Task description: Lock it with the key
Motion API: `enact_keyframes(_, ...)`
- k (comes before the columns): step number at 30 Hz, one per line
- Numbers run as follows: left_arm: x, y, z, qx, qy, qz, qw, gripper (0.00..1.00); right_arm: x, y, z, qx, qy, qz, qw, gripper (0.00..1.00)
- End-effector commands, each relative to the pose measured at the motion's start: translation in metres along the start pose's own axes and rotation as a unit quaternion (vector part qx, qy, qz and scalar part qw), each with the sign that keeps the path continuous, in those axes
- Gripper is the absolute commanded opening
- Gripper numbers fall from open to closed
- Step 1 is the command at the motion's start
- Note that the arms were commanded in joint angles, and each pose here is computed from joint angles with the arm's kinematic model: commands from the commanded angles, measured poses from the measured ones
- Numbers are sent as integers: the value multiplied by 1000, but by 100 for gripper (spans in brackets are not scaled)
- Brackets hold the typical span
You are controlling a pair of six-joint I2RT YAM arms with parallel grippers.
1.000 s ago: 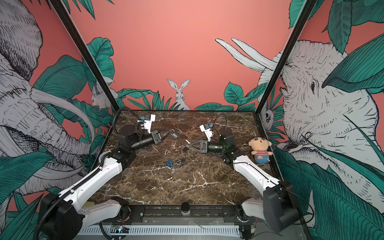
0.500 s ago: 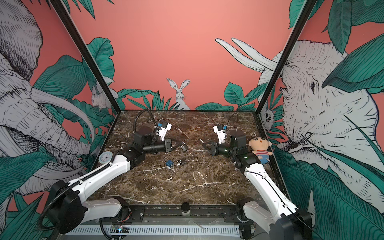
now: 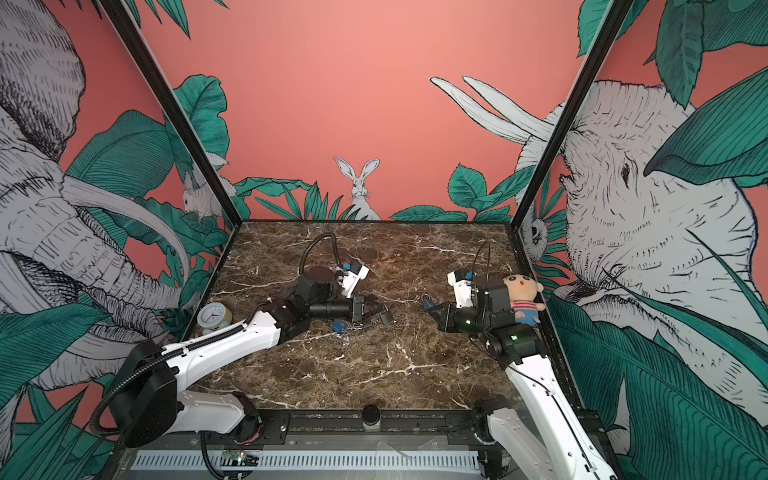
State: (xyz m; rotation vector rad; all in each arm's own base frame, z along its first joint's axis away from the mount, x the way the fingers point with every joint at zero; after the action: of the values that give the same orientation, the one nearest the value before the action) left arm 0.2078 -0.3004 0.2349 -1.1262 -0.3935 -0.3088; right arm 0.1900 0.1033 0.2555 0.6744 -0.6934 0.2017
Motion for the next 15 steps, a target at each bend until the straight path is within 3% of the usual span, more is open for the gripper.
enact_keyframes(1, 0, -6, -9, 4, -5, -13, 1000, 0, -8, -5, 6, -28, 9, 0, 1000, 0)
enact_keyframes(15, -13, 29, -85, 66, 48, 35, 996, 0, -34, -30, 1, -79, 13, -31, 996, 0)
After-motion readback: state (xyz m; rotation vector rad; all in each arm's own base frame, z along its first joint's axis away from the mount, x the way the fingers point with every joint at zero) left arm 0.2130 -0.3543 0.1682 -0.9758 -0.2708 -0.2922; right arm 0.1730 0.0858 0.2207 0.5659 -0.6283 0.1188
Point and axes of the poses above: each gripper's point midway between its finger pads, its own z axis back along the fingers, its own y axis along the line the jaws close on, x = y × z, the point moved 6 cm from there along z, back along the fingers, and after that the axes turned 7 degrees about z, right-handed, at the moved point
